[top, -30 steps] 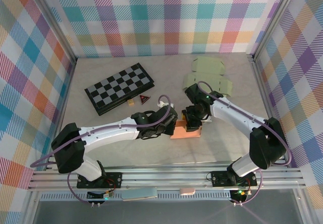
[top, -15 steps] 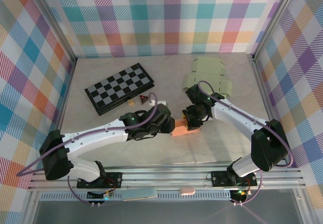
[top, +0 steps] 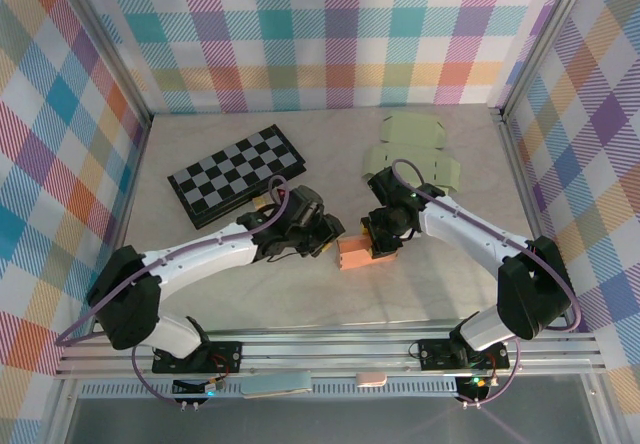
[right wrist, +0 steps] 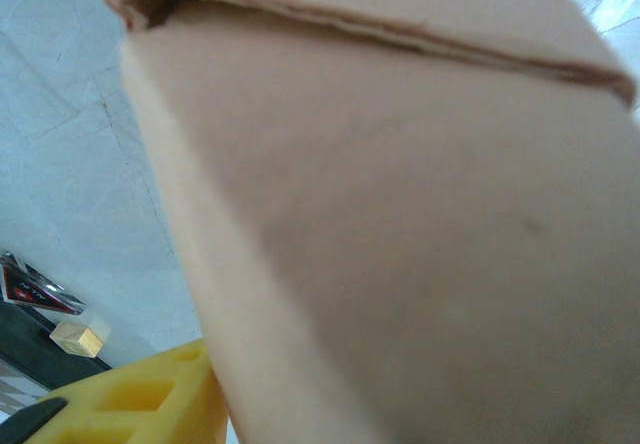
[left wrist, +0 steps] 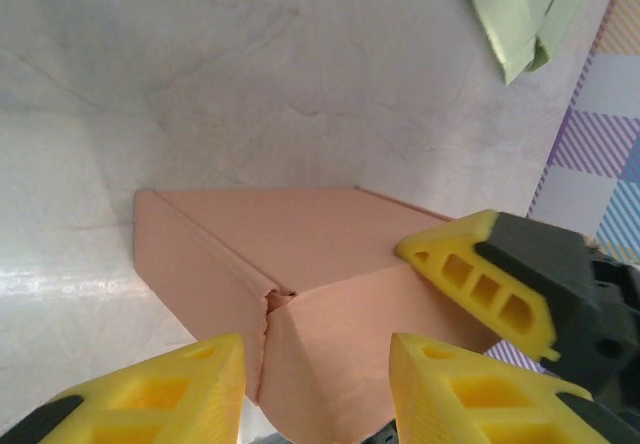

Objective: Fold the paper box

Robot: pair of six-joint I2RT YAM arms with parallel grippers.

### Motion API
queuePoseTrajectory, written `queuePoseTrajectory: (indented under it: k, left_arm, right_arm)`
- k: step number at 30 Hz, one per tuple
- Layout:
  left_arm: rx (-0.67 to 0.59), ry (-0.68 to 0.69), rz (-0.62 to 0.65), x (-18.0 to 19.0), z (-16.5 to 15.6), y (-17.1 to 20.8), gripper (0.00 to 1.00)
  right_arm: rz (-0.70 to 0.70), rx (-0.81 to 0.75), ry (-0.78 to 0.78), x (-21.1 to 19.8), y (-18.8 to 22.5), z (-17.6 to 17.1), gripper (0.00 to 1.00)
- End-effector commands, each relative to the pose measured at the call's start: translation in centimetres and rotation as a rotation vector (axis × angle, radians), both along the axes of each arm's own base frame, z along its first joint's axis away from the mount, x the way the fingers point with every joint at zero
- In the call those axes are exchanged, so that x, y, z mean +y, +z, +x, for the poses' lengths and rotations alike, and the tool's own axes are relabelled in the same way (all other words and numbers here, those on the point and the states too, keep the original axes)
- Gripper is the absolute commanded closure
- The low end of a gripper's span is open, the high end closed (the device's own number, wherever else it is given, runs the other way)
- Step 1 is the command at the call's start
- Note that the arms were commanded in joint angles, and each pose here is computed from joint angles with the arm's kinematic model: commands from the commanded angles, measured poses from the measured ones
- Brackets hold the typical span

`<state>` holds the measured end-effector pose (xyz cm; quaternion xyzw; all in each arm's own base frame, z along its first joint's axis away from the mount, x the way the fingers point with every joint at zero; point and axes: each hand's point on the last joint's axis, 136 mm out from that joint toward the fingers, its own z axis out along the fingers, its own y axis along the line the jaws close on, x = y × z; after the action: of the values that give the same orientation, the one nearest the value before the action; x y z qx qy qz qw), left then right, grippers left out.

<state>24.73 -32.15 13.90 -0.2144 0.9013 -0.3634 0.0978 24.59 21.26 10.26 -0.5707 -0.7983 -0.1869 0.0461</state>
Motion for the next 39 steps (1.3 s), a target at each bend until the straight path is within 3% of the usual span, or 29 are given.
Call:
queuePoseTrajectory:
  k: [1,27,39]
  left_arm:
    - [0.049,-0.005,-0.070,-0.9,-0.6,0.1,0.59]
    - [0.058,-0.037,0.001,0.8,-1.9,-4.2,0.70]
    - [0.053,-0.059,0.032,1.0,-2.0,-4.8,0.74]
  right_arm:
    - [-0.016,-0.008,-0.002,-0.5,-0.2,0.1,0.52]
    - [-0.010,-0.002,-0.001,-0.5,-0.3,0.0,0.51]
    - [-0.004,-0.001,0.008,-0.5,0.1,0.1,0.46]
